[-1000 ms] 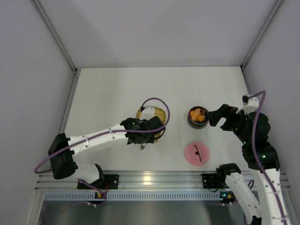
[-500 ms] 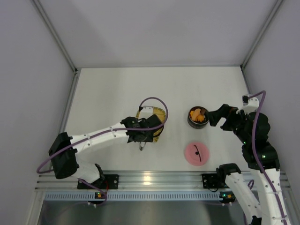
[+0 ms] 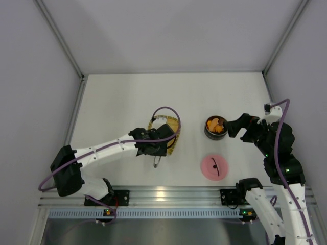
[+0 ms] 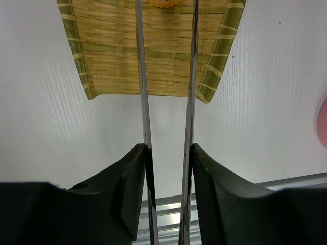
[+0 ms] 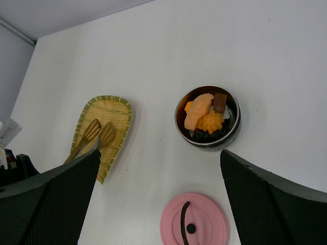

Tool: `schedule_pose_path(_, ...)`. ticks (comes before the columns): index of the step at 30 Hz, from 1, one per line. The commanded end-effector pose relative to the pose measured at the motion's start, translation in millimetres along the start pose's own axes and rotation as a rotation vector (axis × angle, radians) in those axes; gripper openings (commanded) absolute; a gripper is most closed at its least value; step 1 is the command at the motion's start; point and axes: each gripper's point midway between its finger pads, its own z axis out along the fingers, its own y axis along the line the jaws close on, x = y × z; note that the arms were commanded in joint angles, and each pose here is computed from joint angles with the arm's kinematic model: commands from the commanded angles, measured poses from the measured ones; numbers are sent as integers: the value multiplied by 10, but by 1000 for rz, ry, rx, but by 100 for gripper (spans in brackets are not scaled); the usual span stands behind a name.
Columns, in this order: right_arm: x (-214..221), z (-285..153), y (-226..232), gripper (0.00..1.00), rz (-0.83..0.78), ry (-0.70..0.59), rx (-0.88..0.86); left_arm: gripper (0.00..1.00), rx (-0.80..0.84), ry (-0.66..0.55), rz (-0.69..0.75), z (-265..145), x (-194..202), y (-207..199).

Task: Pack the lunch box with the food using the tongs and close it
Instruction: Pick up the fake food from the plate, then place the fake food in the packing box.

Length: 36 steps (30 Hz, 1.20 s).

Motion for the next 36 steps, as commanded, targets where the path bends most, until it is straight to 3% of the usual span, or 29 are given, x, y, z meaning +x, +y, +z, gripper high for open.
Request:
schedule_pose_path(1,-128,-17,7,100,-10,-44,4,44,77,-46,-33,-161,-142,-101)
schedule_pose_path(7,-144,-14,19,100,-10,-46,0,38,88,-64,-39,-245,-198,-99)
schedule_pose_path(23,-145,-21,19,99,-9,-47,1,38,131,-144,-22,-522,-582,-283)
schedule_pose_path(36,-167,-51,5,99,-11,-49,15,38,324,-206,57,-679,-1112,-1242)
